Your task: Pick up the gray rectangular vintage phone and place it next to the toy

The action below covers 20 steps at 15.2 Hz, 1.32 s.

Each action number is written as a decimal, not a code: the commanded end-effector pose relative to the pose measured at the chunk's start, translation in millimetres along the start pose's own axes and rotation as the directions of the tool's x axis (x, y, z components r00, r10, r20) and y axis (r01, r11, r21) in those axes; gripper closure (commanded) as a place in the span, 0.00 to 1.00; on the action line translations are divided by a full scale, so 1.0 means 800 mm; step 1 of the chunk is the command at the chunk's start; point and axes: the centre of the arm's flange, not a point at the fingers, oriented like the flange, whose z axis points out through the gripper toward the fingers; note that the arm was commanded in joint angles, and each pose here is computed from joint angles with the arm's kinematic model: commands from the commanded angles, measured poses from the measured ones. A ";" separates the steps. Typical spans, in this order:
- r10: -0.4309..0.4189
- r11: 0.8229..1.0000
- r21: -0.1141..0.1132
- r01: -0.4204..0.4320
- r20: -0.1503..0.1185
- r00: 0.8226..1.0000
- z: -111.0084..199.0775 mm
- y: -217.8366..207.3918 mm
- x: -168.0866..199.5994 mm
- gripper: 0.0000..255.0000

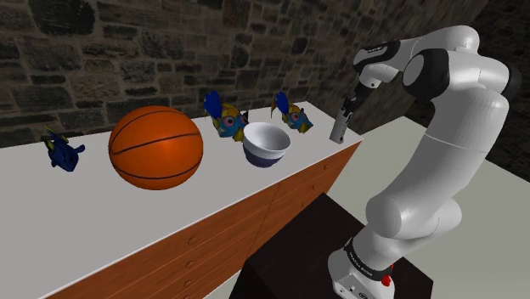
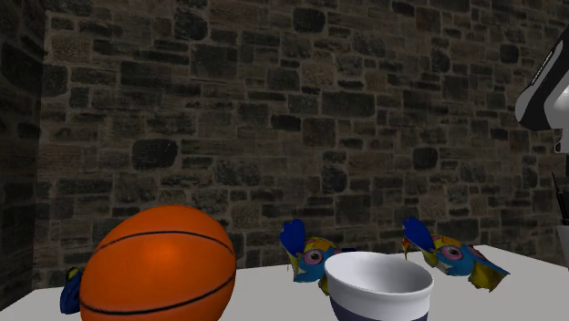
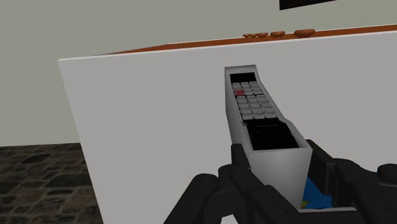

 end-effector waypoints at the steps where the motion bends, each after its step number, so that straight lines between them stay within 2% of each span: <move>1: 0.000 1.000 -0.001 0.000 -0.001 1.000 0.002 0.000 -0.001 1.00; 6: 0.000 1.000 -0.001 0.000 -0.001 1.000 0.002 0.000 -0.001 1.00; 7: 0.000 1.000 -0.001 0.000 -0.001 1.000 0.002 0.000 -0.001 0.00; 12: 0.000 1.000 -0.001 0.000 -0.001 1.000 0.002 0.000 -0.001 0.00; 16: 0.000 1.000 -0.001 0.000 -0.001 1.000 -0.061 0.000 -0.001 0.00; 20: 0.000 1.000 -0.001 0.000 -0.001 1.000 -0.061 0.000 -0.001 0.00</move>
